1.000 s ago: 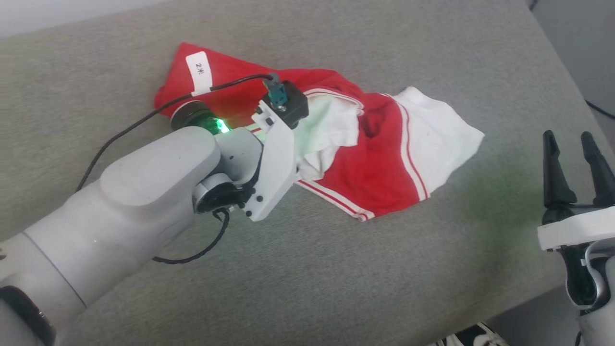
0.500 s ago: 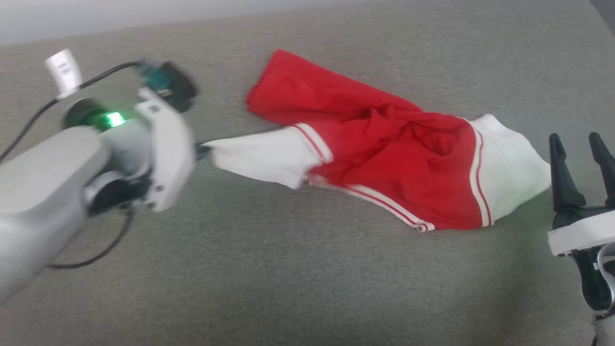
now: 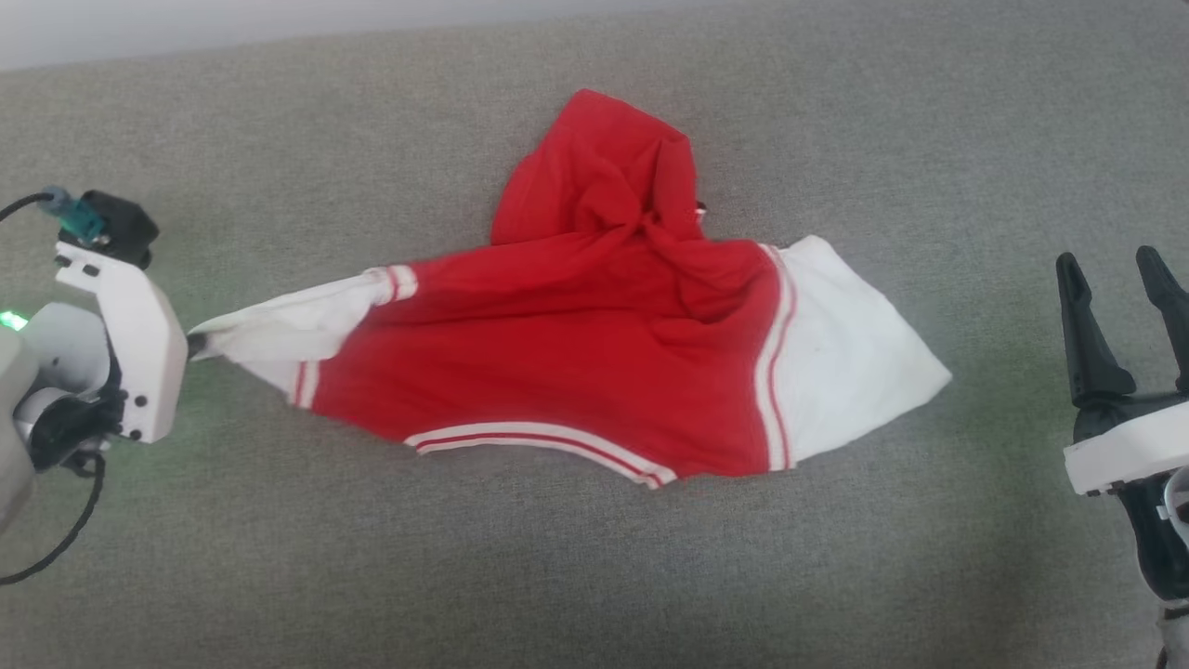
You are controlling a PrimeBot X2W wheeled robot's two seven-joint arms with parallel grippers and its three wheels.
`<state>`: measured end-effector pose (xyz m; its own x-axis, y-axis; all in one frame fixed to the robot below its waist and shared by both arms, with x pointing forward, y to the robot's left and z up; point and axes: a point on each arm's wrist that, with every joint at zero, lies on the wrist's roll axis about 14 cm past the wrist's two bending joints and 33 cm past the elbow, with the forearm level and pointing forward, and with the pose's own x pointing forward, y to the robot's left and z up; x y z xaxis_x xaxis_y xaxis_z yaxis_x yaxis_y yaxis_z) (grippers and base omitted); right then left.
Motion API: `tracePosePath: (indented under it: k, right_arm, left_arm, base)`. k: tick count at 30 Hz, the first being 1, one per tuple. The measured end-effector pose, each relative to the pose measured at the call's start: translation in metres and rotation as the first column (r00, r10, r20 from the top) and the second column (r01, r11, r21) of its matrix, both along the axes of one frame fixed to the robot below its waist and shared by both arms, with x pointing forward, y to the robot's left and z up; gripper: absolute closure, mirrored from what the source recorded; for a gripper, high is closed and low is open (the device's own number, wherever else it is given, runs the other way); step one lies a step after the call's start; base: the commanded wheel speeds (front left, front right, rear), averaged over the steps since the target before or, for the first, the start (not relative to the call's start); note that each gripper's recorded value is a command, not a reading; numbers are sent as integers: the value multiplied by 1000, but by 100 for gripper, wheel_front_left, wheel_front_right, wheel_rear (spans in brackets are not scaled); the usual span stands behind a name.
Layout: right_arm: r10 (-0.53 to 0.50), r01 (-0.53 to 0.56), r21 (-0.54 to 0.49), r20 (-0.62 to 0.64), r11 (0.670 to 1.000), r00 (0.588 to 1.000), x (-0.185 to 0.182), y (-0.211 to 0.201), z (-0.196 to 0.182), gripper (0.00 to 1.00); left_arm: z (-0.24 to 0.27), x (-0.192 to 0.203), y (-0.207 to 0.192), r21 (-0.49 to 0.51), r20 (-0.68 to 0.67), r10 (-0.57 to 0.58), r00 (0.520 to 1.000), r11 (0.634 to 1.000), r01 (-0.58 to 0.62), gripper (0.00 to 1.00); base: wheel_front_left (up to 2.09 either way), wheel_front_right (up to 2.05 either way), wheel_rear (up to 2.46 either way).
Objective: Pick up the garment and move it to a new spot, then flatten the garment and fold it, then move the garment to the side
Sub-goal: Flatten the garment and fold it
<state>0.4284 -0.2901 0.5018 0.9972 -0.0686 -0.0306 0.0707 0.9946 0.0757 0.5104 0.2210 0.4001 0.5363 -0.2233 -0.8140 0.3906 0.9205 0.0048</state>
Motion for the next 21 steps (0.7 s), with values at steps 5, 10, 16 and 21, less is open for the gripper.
tracePosePath:
  k: [5,10,16,21]
  right_arm:
    - [-3,3,-8,-12,1000,1000,-3,-2,-1,0]
    - [7,-7,-16,-15,1000,1000,-2,1,1,0]
    - [55,-56,-23,-14,998,998,1,16,6,0]
    - [141,-142,-40,-29,989,990,6,40,7,0]
  left_arm:
    - [-18,-4,15,19,-45,80,996,997,-79,100]
    - [-15,-1,18,-2,-11,119,993,993,-119,71]
    - [18,7,37,-6,133,132,982,991,-132,0]
    - [51,9,40,-59,276,122,953,992,-110,0]
  base:
    - [0,0,0]
    - [0,0,0]
    - [0,0,0]
    - [0,0,0]
